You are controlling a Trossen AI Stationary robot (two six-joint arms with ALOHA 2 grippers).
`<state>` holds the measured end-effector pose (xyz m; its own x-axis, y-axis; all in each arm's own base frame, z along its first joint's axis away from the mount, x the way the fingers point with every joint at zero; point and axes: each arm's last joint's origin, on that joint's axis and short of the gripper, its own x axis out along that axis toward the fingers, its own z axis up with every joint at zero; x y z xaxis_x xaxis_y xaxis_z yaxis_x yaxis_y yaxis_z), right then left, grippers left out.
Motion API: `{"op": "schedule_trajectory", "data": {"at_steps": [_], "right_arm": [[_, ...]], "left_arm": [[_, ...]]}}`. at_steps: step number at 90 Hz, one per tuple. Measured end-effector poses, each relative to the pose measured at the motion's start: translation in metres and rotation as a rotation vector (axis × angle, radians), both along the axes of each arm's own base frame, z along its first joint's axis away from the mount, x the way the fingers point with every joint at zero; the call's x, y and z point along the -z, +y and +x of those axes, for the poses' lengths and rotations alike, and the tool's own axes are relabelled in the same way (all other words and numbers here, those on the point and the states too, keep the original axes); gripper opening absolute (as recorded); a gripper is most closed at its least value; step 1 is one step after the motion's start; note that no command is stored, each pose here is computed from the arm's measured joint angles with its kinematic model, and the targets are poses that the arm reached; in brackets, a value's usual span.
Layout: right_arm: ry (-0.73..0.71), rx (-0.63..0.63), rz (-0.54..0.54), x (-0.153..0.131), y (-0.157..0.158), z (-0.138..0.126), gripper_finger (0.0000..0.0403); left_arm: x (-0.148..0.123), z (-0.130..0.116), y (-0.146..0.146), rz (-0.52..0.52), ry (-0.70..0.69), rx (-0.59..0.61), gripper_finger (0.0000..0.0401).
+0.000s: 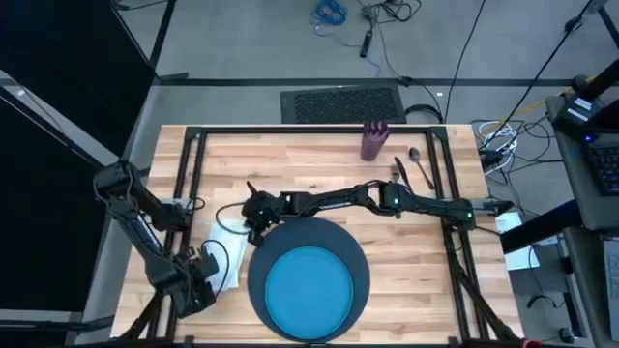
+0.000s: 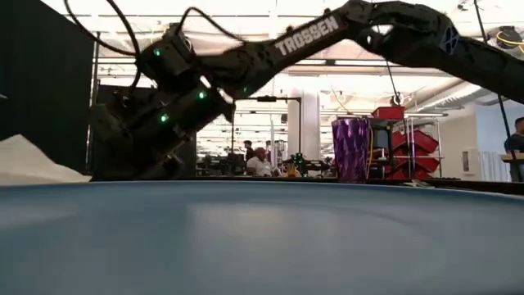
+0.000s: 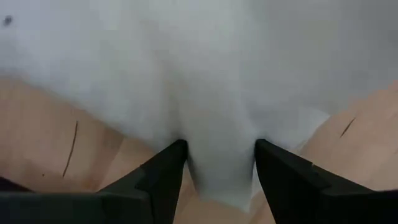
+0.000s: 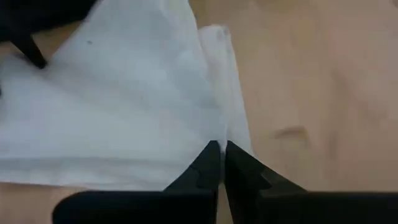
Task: Set table place
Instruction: Adjust the table napkin
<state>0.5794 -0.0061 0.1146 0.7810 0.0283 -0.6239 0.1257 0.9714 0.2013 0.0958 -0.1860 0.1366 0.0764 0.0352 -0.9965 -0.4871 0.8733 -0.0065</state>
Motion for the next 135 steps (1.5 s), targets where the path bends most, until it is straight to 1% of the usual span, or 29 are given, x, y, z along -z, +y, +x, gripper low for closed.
{"op": "schedule_trajectory", "data": {"at_steps": [3,9,20,28,33,41,50,60,70,79,85,93,102,106,114,123,128,135], "right_arm": [[0.022,0.017,0.001,-0.002,0.001,-0.002,0.0001],[0.022,0.036,-0.007,-0.005,0.003,-0.002,0.0001],[-0.003,0.017,-0.022,-0.008,0.003,-0.001,0.0002],[-0.031,0.0,-0.046,-0.01,0.003,0.001,0.0017],[-0.043,-0.006,-0.055,-0.011,0.002,0.001,0.0035],[-0.063,-0.022,-0.08,-0.013,0.002,0.002,0.0075],[-0.069,-0.039,-0.113,-0.014,0.001,0.003,0.013],[-0.103,-0.035,-0.124,-0.017,-0.003,0.004,0.0192],[-0.173,-0.044,-0.104,-0.022,-0.013,0.007,0.0243],[-0.231,-0.101,-0.048,-0.027,-0.023,0.009,0.027],[-0.251,-0.12,-0.002,-0.029,-0.029,0.009,0.0276],[-0.237,-0.14,0.044,-0.026,-0.033,0.009,0.0276],[-0.184,-0.146,0.033,-0.019,-0.034,0.006,0.0269],[-0.181,-0.158,0.018,-0.018,-0.034,0.006,0.0265],[-0.191,-0.169,0.006,-0.025,-0.034,0.005,0.0259],[-0.207,-0.182,-0.018,-0.045,-0.034,0.002,0.0256],[-0.204,-0.185,-0.029,-0.056,-0.037,0.0,0.0255],[-0.149,-0.188,-0.036,-0.072,-0.041,-0.009,0.0255]], "left_arm": [[0.0,0.0,0.0,0.001,-0.002,0.001,0.0182],[0.0,0.0,0.0,0.002,-0.003,0.001,0.0182],[0.0,0.0,0.0,0.002,-0.004,0.002,0.0182],[0.0,0.0,0.0,0.0,-0.004,0.0,0.0182],[0.0,0.0,0.0,-0.001,-0.005,0.0,0.0182],[0.0,0.0,-0.001,-0.002,-0.005,0.0,0.0182],[0.0,0.0,-0.001,-0.003,-0.005,0.0,0.0182],[0.0,0.0,-0.001,-0.005,-0.005,0.001,0.0182],[0.0,0.0,-0.001,-0.011,-0.008,0.01,0.0182],[0.0,0.0,-0.002,-0.018,-0.007,0.027,0.0182],[0.0,0.0,-0.002,-0.021,0.002,0.04,0.0182],[0.0,0.0,-0.003,-0.03,0.013,0.085,0.0182],[-0.006,0.002,-0.008,-0.035,-0.005,0.138,0.0182],[-0.013,0.004,-0.011,-0.015,-0.061,0.153,0.0182],[-0.036,0.011,-0.012,0.043,-0.18,0.156,0.0182],[-0.057,0.017,-0.006,0.128,-0.246,0.146,0.0182],[-0.072,0.021,-0.004,0.158,-0.324,0.15,0.0182],[-0.089,0.024,0.002,0.203,-0.414,0.139,0.0182]]}}
